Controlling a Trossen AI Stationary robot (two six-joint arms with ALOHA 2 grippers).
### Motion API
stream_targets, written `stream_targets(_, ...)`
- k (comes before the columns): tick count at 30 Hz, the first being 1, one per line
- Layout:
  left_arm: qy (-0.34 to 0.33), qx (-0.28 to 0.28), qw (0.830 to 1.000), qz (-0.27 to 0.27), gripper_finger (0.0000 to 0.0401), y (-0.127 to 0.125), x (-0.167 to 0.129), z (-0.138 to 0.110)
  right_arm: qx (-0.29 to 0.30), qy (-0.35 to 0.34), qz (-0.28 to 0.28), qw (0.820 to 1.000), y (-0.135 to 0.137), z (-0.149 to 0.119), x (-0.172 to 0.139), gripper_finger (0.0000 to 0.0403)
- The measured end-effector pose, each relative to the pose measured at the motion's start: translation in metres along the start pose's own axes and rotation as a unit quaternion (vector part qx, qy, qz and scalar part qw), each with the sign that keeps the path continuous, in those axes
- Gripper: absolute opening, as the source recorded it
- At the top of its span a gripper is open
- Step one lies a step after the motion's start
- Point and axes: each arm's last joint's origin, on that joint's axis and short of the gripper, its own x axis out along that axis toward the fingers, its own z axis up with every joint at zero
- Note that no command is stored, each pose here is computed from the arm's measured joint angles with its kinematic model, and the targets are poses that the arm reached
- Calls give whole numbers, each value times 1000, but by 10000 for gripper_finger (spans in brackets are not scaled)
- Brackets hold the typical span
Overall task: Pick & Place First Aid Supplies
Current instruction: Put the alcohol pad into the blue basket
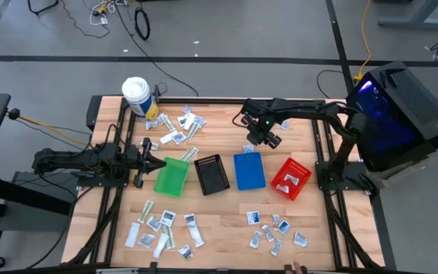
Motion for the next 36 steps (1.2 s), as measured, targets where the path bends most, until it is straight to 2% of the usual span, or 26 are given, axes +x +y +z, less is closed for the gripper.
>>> stream_targets(7,0,0,1000,0,32,0,0,0,66,-17,1,998,0,2,0,212)
stream_targets(19,0,0,1000,0,32,0,0,0,101,-40,-6,994,-1,11,1,205)
stream_targets(24,0,0,1000,0,32,0,0,0,103,-60,2,993,-1,12,1,160)
stream_targets(36,0,0,1000,0,32,0,0,0,111,-73,-5,991,-4,7,0,9)
